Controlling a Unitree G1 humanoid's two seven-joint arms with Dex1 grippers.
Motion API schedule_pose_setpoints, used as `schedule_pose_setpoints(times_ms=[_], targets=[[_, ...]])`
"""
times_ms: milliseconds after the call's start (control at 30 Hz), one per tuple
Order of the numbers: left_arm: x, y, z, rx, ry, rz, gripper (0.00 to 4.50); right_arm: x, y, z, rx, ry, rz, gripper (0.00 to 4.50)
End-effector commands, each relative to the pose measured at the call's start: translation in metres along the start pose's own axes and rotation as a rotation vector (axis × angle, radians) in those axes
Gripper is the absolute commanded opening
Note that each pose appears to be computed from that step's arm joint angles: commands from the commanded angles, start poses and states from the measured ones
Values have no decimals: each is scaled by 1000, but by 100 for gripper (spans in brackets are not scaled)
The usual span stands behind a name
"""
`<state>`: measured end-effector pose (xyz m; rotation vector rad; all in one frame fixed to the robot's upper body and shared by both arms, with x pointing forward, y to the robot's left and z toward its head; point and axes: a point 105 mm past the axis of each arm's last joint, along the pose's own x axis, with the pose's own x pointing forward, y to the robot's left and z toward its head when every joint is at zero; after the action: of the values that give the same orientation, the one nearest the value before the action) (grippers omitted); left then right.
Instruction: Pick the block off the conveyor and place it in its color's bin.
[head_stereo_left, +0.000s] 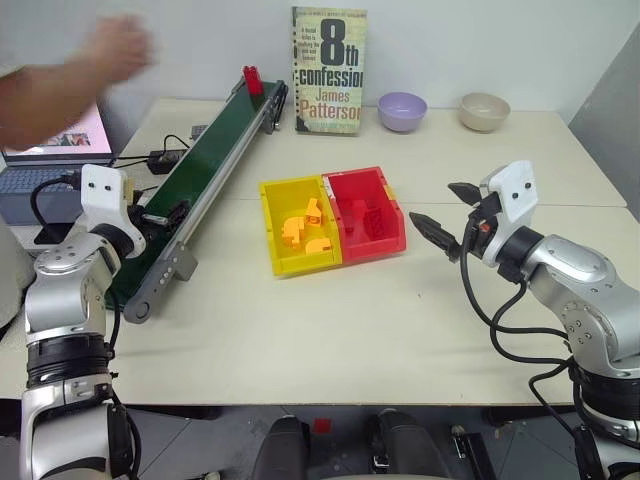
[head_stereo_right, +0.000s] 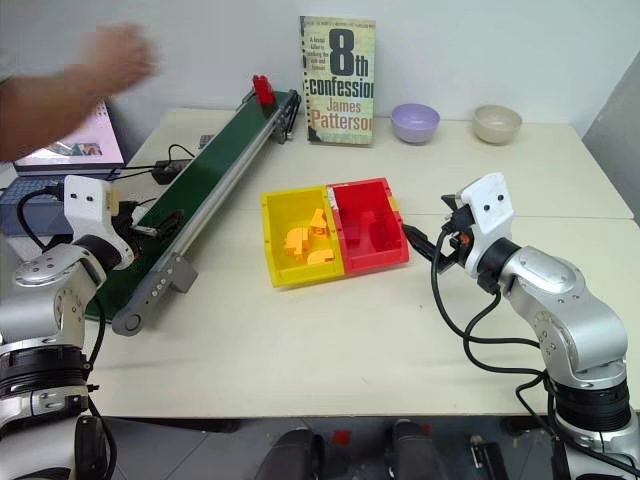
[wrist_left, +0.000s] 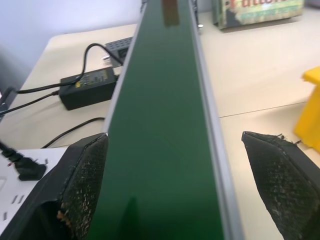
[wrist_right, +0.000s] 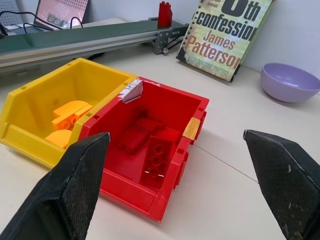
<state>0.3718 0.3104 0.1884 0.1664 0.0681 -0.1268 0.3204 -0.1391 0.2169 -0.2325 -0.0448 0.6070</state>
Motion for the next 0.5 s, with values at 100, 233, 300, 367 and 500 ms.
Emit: schedule_pose_setpoints(times_ms=[100,233,300,367,500], targets=[[-6,6,20,8,-61,16,444,-1,-2,13,-25,-37,-8,450],[-10,10,19,23,-65,41,444,-2,0,15,-25,-43,12,450],[-11,13,17,5,-69,65,444,-2,0,14,-25,-40,17,450],[-11,12,18,-8,-77,65,444,-1,0,16,-20,-41,25,450],[-12,10,17,-24,-84,67,444,0,4,22,-9,-65,60,450]])
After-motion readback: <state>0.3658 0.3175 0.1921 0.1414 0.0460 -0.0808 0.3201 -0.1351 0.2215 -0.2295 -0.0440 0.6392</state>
